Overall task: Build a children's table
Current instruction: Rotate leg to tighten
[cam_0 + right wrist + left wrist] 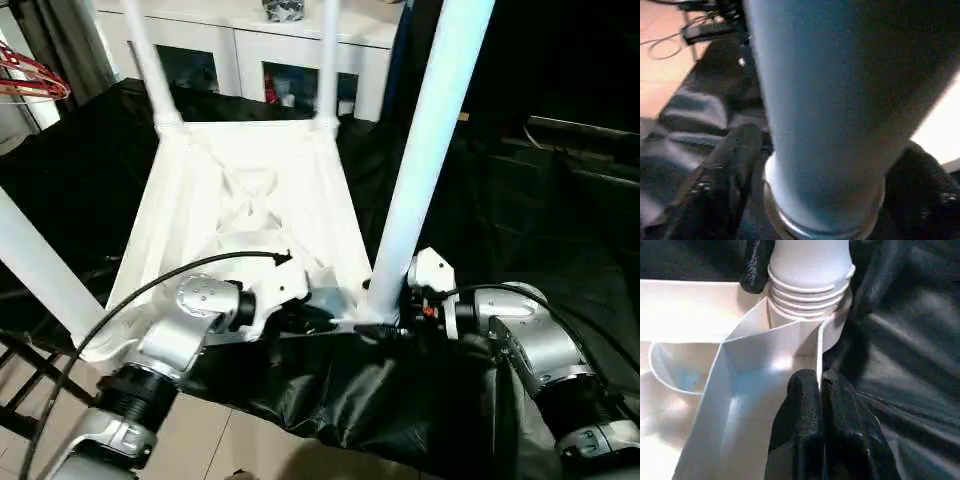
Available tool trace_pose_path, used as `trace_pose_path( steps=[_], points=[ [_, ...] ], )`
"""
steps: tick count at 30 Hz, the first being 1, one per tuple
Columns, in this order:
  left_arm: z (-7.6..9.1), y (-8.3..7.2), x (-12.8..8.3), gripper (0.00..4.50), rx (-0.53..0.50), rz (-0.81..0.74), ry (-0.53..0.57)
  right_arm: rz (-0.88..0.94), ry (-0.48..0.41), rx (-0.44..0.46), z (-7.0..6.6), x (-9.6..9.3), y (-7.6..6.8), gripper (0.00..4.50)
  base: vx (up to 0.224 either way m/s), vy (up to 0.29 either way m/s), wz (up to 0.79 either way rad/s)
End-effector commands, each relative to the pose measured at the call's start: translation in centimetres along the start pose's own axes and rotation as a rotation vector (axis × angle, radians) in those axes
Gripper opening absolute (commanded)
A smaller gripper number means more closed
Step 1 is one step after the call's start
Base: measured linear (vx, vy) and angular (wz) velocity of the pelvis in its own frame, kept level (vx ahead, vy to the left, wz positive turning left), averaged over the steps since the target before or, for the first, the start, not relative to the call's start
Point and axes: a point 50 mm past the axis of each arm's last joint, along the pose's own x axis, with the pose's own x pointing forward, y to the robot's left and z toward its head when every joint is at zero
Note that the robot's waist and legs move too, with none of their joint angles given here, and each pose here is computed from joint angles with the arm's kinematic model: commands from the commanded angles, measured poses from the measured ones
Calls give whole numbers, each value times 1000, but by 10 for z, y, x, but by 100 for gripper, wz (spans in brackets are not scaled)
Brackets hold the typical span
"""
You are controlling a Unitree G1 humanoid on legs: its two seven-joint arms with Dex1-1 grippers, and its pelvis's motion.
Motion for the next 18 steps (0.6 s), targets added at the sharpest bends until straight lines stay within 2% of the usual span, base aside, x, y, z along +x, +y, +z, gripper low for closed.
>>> trace_pose_path(
  steps=[1, 5, 10, 13, 16, 18],
  points=[
    [15, 0, 2, 0, 58, -27, -55, 71, -2, 3, 0, 6, 8, 339, 0, 0, 0],
    [15, 1, 2, 0, 59, -19, -59, 91, -4, 10, 0, 8, 11, 303, 0, 0, 0],
    [17, 3, 6, 0, 52, 17, -80, 89, -16, 23, -2, 12, 15, 280, 0, 0, 0],
    [20, 8, 15, 0, 32, 127, -98, -1, -76, 66, -2, 24, 15, 276, 0, 0, 0],
    [26, 12, 29, 0, 11, 237, -112, -220, -95, 121, -5, 42, 5, 274, 0, 0, 0],
    [29, 13, 35, 0, 4, 277, -114, -285, -99, 136, -6, 49, 4, 272, 0, 0, 0]
  ],
)
